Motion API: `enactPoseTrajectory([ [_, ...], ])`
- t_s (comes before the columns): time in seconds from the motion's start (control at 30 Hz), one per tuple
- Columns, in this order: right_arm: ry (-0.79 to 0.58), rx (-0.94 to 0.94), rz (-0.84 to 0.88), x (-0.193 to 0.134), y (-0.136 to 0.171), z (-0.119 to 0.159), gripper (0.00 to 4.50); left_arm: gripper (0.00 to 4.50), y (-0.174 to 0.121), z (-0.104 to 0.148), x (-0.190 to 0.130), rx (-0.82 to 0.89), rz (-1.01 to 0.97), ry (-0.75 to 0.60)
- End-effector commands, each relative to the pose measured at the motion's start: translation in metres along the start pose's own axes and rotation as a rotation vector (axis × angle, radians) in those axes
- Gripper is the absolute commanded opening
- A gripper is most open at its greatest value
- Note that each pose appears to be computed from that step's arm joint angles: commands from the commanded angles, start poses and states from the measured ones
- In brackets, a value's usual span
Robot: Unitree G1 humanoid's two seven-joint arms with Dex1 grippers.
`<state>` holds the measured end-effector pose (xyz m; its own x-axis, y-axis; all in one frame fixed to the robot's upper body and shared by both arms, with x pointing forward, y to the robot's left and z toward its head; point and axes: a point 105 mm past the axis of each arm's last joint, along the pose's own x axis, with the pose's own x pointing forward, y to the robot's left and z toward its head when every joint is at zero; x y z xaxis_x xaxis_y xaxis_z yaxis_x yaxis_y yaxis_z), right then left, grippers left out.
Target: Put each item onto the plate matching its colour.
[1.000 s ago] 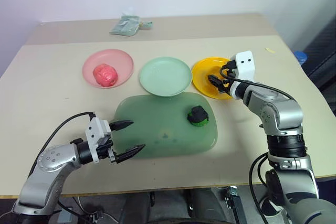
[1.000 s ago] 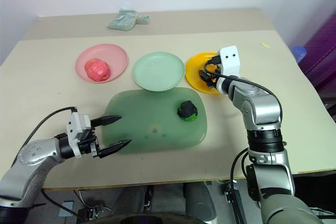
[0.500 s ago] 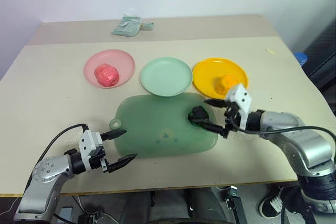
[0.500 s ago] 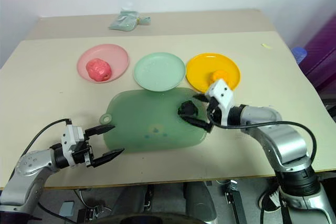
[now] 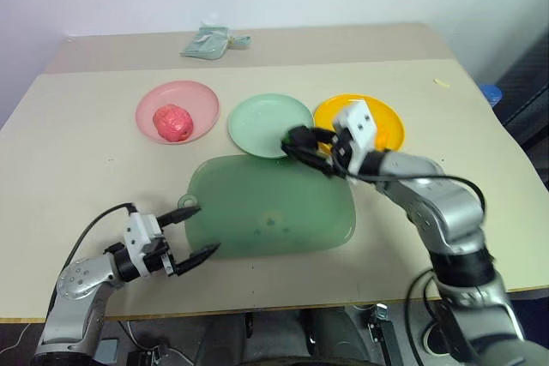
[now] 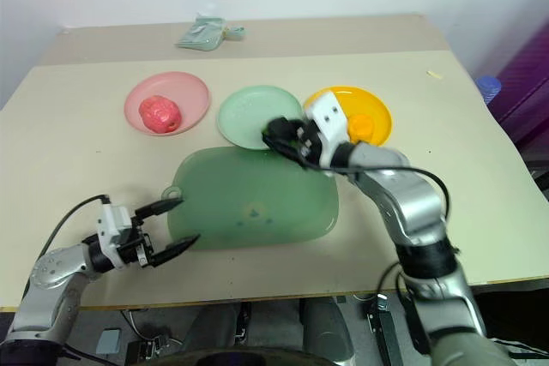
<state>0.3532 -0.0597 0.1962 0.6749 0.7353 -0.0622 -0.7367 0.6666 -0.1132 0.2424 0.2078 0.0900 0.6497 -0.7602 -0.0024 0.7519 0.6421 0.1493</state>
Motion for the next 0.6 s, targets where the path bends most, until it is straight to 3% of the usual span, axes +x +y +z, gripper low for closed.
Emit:
enactPoseTrajectory([
  [0.03,0.051,0.007,-0.087,0.032,-0.011,-0.008,2.61,4.5,0.021,0.011,-0.011,0.021,0.112,-0.047],
  [0.2,0.08,0.034,-0.124,0.068,-0.02,-0.02,2.61,4.5,0.031,0.008,-0.019,0.04,0.162,-0.023],
  [0.33,-0.001,0.006,-0.113,0.064,-0.024,-0.004,4.39,4.5,0.034,0.019,-0.013,0.061,0.193,-0.03],
  [0.47,-0.084,-0.069,-0.046,0.019,-0.031,0.01,4.46,4.5,0.037,0.031,-0.007,0.075,0.259,-0.027],
  [0.6,-0.048,-0.138,-0.004,-0.052,-0.046,-0.002,4.46,4.5,0.051,0.041,-0.012,0.083,0.384,0.008],
])
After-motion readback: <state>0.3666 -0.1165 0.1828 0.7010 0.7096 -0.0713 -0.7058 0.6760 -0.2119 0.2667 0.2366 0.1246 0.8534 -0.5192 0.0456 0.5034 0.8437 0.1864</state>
